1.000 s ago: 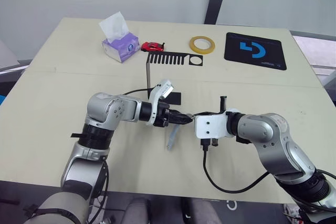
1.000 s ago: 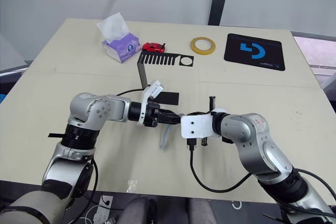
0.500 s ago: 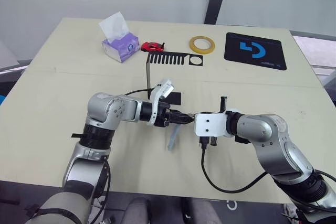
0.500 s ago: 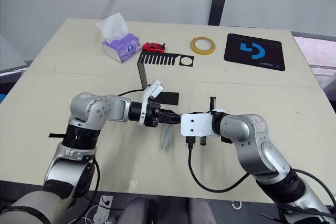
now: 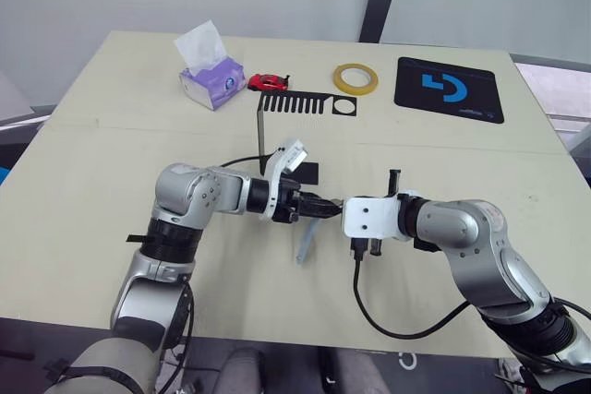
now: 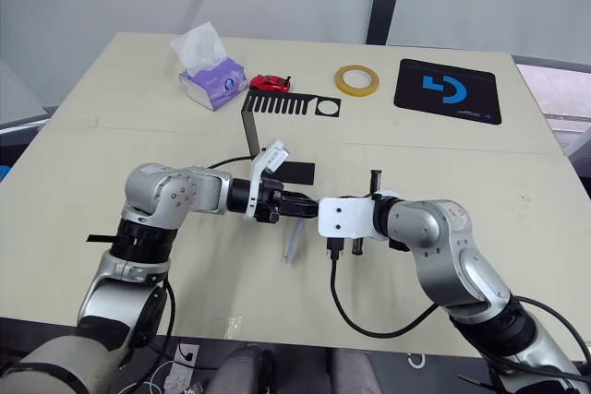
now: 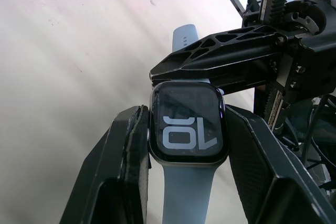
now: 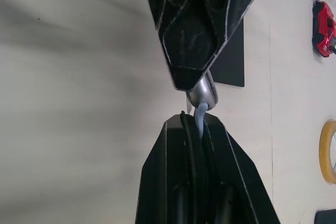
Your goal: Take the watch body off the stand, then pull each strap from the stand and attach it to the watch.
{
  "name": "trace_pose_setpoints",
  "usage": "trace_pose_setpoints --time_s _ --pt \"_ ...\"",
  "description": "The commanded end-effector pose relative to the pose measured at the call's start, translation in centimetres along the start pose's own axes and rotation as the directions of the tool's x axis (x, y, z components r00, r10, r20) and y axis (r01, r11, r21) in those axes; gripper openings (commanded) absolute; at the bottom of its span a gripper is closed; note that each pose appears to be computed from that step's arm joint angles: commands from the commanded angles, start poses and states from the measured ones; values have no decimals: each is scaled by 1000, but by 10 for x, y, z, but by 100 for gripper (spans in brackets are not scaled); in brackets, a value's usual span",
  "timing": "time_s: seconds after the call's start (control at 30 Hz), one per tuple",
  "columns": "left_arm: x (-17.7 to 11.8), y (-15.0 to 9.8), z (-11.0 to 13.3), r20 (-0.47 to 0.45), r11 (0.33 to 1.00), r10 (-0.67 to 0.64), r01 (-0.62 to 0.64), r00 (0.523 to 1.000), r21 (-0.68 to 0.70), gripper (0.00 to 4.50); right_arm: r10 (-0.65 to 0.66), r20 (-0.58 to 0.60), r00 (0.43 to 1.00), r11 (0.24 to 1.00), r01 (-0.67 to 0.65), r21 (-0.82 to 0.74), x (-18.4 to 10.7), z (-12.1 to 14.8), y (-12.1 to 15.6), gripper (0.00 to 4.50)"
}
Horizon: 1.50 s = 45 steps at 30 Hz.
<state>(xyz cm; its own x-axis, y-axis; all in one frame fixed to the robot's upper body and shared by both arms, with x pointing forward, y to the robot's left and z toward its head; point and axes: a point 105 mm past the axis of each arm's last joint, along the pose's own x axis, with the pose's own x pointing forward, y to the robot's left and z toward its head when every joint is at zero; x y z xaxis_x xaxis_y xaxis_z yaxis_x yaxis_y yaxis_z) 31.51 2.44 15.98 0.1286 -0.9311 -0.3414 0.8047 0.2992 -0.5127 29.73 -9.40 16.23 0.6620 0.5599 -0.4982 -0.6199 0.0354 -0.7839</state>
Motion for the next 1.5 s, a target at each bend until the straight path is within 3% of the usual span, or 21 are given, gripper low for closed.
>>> trace_pose_setpoints --time_s 0.03,1.5 --pt "6 -17 7 12 996 -79 78 997 43 174 -27 35 999 999 29 -40 -5 11 -6 0" --pt "9 -18 8 17 996 -77 76 997 54 174 -40 27 999 999 41 -31 -7 8 -9 0"
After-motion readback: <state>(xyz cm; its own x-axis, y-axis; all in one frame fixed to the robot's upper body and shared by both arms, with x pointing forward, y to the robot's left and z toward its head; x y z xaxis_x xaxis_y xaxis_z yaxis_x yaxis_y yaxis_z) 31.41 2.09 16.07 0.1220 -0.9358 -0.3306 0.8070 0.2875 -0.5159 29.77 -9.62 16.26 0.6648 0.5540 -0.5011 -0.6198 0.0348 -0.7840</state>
